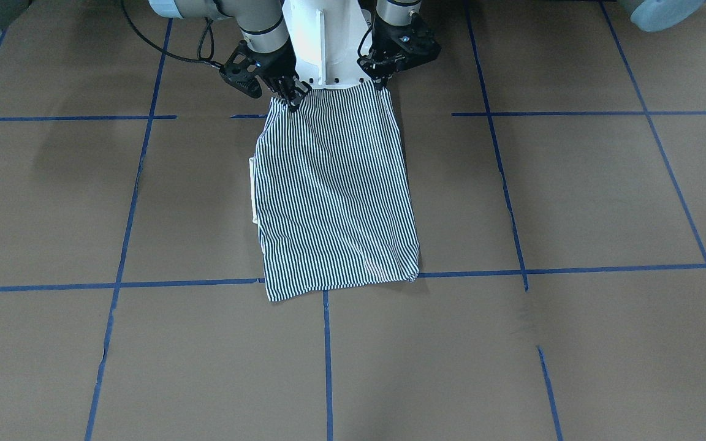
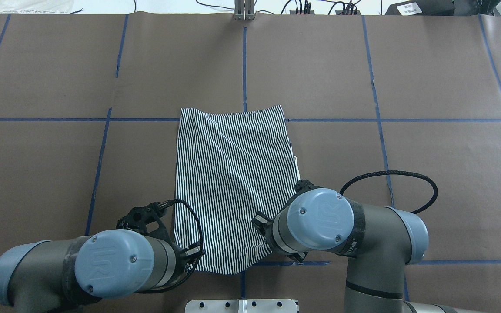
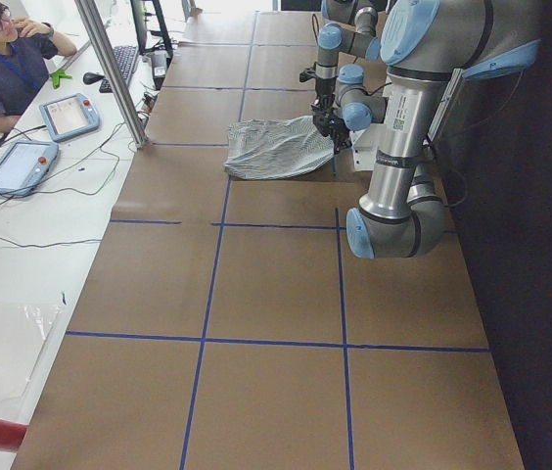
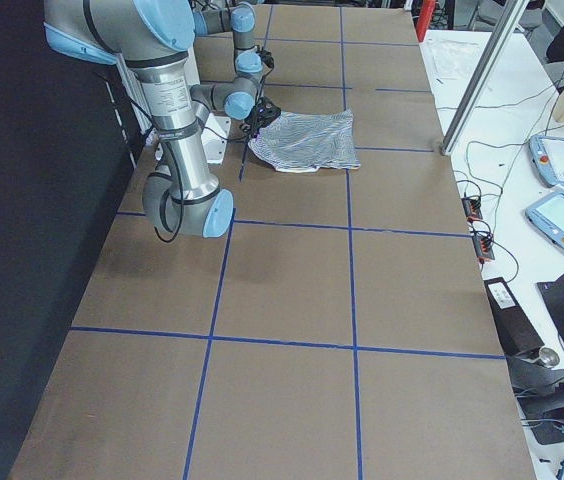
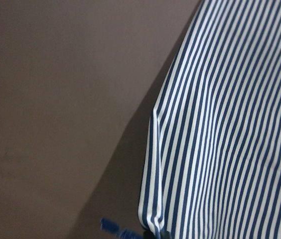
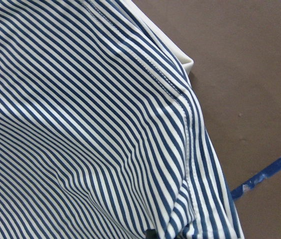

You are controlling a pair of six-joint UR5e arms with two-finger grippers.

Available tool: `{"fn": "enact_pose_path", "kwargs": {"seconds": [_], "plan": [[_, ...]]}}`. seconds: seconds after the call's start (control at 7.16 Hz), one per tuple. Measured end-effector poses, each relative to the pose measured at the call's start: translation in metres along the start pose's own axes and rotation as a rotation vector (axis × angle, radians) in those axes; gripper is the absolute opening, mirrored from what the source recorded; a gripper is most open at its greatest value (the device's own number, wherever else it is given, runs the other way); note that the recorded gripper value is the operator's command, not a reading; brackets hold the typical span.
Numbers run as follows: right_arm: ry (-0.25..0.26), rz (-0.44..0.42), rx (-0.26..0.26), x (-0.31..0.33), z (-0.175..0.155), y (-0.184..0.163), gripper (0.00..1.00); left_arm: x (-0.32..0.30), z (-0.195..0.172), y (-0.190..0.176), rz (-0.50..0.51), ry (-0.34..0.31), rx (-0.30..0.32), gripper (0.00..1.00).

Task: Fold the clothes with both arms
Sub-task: 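Grasp the near edge with both grippers and fold it toward the far edge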

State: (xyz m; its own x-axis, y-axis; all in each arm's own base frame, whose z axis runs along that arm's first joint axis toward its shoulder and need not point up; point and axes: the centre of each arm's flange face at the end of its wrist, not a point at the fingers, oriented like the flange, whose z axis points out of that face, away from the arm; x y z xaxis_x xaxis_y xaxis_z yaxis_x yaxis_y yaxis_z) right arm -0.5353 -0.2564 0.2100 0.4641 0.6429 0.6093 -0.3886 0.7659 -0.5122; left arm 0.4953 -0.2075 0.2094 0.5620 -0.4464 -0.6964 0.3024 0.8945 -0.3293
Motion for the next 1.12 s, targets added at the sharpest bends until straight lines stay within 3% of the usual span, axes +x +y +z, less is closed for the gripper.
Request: {"fn": "enact_pose_path", "kwargs": {"seconds": [0.28, 0.56, 0.84, 1.12], "plan": [[-0.014, -0.037, 0.021, -0.007, -0.004, -0.015, 0.00, 0.002, -0.015, -0.003, 0.003, 0.014, -0.001, 0.00], [-0.063, -0.097, 0.066, -0.031, -0.023, -0.046, 0.00, 0.019, -0.033, -0.052, -0.013, 0.051, 0.068, 0.00], [-0.113, -0.193, 0.138, -0.075, -0.039, -0.073, 0.00, 0.038, -0.037, -0.107, -0.012, 0.056, 0.152, 0.00], [-0.138, -0.269, 0.238, -0.113, -0.028, -0.098, 0.00, 0.054, -0.028, -0.157, 0.003, 0.053, 0.218, 0.00]]}}
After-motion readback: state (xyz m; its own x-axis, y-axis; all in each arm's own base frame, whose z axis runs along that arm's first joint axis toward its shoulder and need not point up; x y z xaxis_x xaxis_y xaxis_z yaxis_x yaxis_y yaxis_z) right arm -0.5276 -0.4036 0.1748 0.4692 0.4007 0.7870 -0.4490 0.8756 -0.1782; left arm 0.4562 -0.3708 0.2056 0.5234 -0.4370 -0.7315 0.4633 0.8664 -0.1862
